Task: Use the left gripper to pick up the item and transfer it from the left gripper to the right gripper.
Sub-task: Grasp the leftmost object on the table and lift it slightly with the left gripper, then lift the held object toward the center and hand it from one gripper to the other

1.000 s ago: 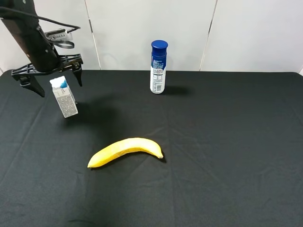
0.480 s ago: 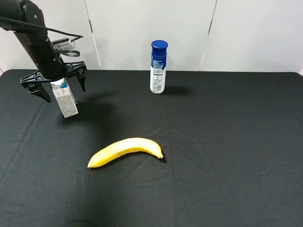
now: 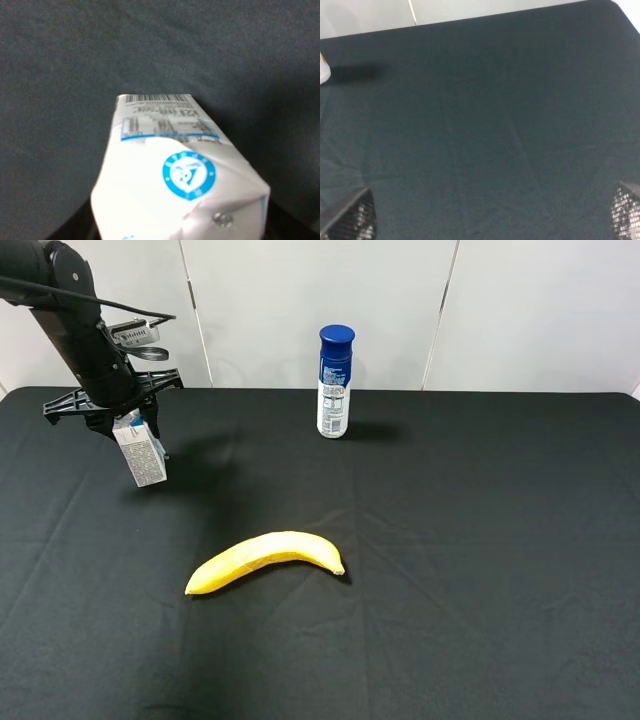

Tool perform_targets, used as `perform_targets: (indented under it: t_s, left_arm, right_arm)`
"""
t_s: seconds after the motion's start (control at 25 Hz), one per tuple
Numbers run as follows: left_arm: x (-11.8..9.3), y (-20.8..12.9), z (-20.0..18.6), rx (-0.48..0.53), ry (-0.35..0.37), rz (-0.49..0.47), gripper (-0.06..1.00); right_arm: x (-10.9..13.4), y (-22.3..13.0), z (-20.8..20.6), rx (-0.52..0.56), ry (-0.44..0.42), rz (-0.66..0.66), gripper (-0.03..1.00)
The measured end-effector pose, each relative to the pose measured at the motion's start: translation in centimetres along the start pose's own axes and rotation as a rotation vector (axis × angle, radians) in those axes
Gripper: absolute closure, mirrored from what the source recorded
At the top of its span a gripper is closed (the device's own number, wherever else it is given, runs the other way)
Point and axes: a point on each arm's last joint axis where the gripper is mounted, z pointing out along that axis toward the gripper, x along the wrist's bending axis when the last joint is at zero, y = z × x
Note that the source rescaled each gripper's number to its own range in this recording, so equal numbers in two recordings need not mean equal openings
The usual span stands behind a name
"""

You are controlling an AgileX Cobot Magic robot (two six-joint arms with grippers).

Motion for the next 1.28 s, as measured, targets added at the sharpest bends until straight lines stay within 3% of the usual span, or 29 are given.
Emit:
perform_targets:
  t_s: [0.76, 1.28]
  left_arm:
    - [-0.3, 0.4, -0.4, -0.02, -0.015, -0.002, 0.94]
    - [0.1, -0.6, -9.3, -0.092, -0.067, 0.011, 0.94]
  right_arm:
    - [0.0, 0.0, 0.0, 0.0, 0.0, 0.0, -0.03]
    - [0.0, 0.0, 0.0, 0.0, 0.001, 0.001, -0.03]
